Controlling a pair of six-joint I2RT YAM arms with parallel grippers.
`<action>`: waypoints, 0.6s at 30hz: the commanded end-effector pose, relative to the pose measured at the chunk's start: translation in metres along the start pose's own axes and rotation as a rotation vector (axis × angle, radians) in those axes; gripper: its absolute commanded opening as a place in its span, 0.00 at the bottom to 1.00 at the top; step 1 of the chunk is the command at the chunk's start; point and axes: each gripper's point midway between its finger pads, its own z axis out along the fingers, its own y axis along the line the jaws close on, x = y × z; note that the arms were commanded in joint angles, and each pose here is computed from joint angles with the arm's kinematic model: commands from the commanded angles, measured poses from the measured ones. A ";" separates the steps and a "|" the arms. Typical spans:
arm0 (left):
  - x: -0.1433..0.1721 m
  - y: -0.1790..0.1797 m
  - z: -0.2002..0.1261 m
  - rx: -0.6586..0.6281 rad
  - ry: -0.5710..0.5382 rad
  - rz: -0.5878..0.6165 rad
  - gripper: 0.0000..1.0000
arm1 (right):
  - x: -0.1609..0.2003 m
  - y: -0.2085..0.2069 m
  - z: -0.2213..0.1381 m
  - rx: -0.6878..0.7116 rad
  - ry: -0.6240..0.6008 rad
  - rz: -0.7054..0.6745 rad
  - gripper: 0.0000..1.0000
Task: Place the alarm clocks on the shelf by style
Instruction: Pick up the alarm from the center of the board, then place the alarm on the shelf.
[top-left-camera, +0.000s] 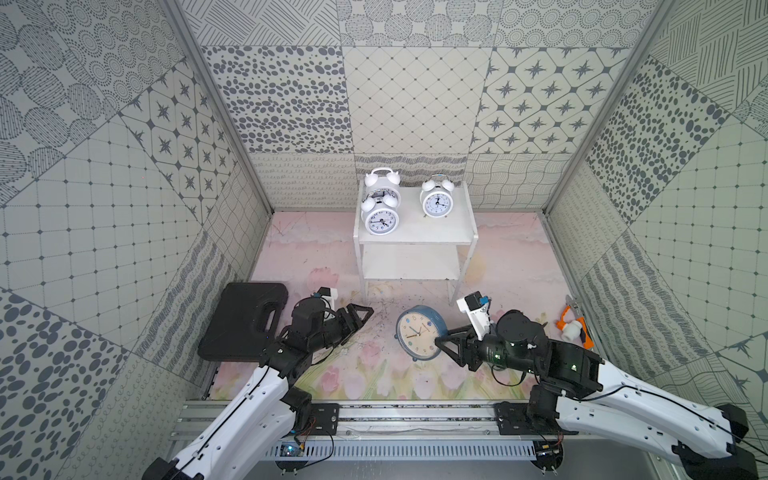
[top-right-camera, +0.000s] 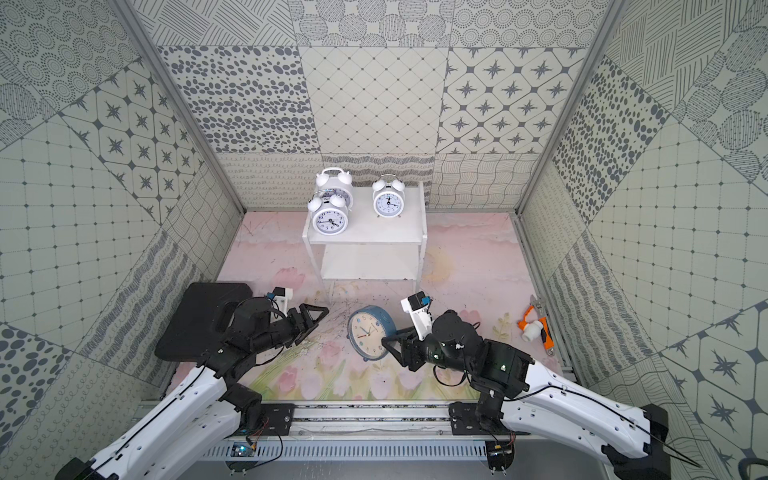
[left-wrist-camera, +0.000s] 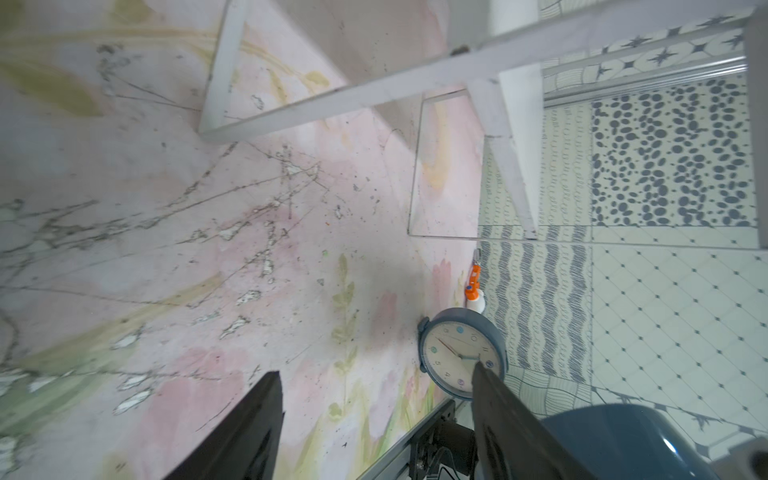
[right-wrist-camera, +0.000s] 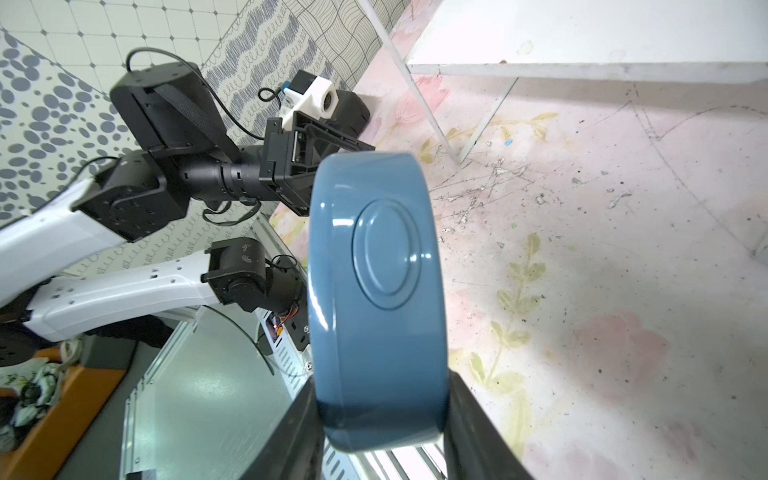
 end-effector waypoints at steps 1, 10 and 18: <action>0.015 -0.084 -0.012 0.392 0.072 0.136 0.77 | 0.003 0.017 -0.003 -0.140 0.056 0.035 0.35; 0.047 -0.123 -0.017 0.578 0.194 0.249 0.89 | -0.010 0.038 -0.007 -0.327 0.094 0.056 0.35; 0.062 -0.157 -0.049 0.803 0.234 0.297 0.94 | -0.026 0.043 -0.007 -0.416 0.091 0.100 0.35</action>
